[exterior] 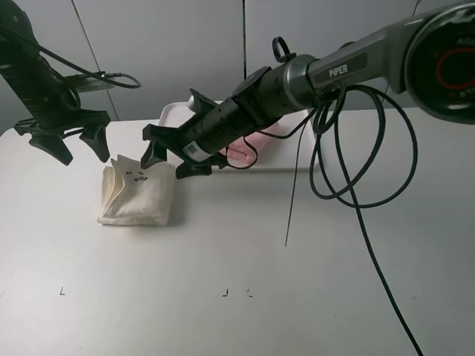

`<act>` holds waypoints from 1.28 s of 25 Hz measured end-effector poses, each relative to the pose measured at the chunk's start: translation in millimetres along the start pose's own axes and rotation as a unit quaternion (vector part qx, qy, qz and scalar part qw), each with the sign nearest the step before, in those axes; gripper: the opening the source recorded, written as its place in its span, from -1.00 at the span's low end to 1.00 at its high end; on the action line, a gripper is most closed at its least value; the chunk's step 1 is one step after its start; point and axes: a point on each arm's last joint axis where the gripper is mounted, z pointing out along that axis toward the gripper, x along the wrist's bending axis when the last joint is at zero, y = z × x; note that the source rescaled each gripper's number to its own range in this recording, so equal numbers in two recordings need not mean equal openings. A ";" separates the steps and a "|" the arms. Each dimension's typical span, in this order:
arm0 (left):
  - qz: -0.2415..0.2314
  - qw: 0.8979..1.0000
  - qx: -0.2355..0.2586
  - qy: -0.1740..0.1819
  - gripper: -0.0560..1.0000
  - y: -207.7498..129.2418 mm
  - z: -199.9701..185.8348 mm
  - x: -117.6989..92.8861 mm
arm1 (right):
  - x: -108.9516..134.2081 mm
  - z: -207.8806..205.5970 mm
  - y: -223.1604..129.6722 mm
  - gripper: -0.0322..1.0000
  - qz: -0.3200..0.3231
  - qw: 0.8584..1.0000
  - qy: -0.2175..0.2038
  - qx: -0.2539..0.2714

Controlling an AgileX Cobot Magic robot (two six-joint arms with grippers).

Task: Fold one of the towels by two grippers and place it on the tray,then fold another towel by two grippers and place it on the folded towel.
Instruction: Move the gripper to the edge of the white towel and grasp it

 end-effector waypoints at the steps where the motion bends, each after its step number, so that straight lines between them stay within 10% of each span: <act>1: -0.001 1.000 0.000 -0.001 0.85 0.0 0.0 -0.2 | -4.9 4.2 -3.1 0.49 0.013 1.000 0.003 0.013; 20: 0.012 1.000 0.003 -0.016 0.84 -0.6 0.0 -3.0 | -29.5 30.6 -14.5 0.36 0.084 0.996 0.028 0.027; 29: 0.016 1.000 0.002 -0.018 0.84 -0.4 0.0 -3.2 | -26.9 32.2 -10.3 -0.82 0.062 0.996 0.057 0.001; 32: 0.018 1.000 0.002 -0.019 0.84 -0.4 0.0 -3.4 | -23.5 31.7 -9.3 -0.94 0.059 0.995 0.076 -0.003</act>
